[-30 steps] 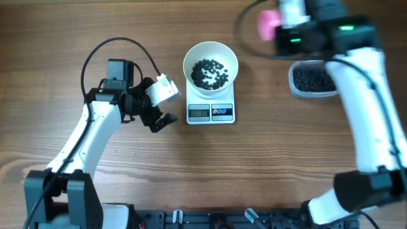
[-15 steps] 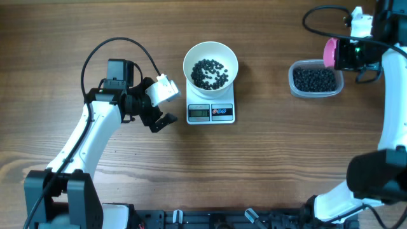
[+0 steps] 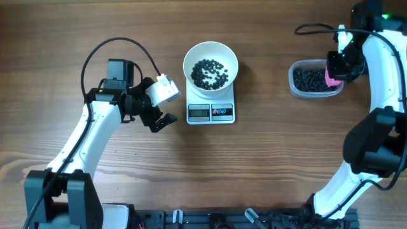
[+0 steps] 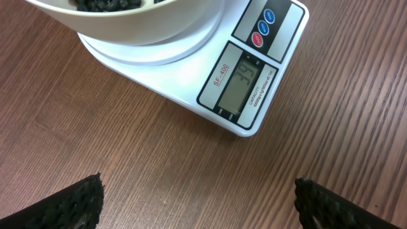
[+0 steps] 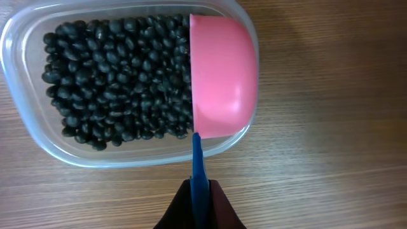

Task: Scoop item into bowl and weigh 150g on scale
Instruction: 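Return the empty pink scoop with the right gripper to the bean tub, then dip the pink scoop into the black beans with the right gripper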

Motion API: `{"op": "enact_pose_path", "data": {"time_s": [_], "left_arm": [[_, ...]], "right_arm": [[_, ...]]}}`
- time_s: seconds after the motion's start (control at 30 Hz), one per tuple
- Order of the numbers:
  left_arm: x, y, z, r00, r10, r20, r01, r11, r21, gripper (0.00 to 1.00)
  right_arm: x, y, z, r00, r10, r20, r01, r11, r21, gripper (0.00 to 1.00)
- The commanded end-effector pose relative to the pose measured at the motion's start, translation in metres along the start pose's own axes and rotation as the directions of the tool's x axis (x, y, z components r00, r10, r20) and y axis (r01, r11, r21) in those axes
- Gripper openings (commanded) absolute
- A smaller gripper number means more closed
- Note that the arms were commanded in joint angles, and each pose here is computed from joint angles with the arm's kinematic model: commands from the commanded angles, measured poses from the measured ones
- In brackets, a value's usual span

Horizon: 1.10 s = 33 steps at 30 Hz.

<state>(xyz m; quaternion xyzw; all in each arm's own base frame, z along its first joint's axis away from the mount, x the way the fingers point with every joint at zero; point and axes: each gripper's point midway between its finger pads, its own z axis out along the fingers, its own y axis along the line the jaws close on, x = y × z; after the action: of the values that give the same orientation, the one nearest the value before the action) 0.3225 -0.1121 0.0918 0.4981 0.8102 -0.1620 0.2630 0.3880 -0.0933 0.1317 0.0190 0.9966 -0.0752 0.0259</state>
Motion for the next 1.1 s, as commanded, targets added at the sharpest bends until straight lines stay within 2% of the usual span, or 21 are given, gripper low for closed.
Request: {"op": "enact_pose_path", "data": {"time_s": [0.0, 0.23, 0.33, 0.47, 0.63, 1.07], "left_arm": [[0.002, -0.003, 0.003, 1.000, -0.003, 0.009, 0.003, 1.000, 0.024, 1.00], [0.002, -0.003, 0.003, 1.000, -0.003, 0.009, 0.003, 1.000, 0.024, 1.00], [0.002, -0.003, 0.003, 1.000, -0.003, 0.009, 0.003, 1.000, 0.024, 1.00], [0.002, -0.003, 0.003, 1.000, -0.003, 0.009, 0.003, 1.000, 0.024, 1.00], [0.002, -0.003, 0.003, 1.000, -0.003, 0.009, 0.003, 1.000, 0.024, 1.00], [0.002, -0.003, 0.003, 1.000, -0.003, 0.009, 0.003, 1.000, 0.024, 1.00]], "right_arm": [[-0.005, -0.003, 0.001, 1.000, -0.025, -0.002, 0.025, 0.994, 0.106, 0.04], [-0.004, 0.004, 0.002, 0.998, -0.059, -0.016, 0.061, 0.988, 0.144, 0.04], [0.010, 0.010, 0.018, 0.995, -0.071, -0.070, 0.079, 0.990, 0.119, 0.04], [0.027, 0.039, 0.038, 0.988, -0.107, -0.115, 0.103, 0.994, -0.038, 0.04], [0.023, 0.066, 0.036, 0.992, -0.094, -0.080, 0.075, 0.975, -0.210, 0.04], [0.020, 0.058, 0.028, 0.999, -0.005, -0.034, -0.011, 0.888, -0.459, 0.04]]}}
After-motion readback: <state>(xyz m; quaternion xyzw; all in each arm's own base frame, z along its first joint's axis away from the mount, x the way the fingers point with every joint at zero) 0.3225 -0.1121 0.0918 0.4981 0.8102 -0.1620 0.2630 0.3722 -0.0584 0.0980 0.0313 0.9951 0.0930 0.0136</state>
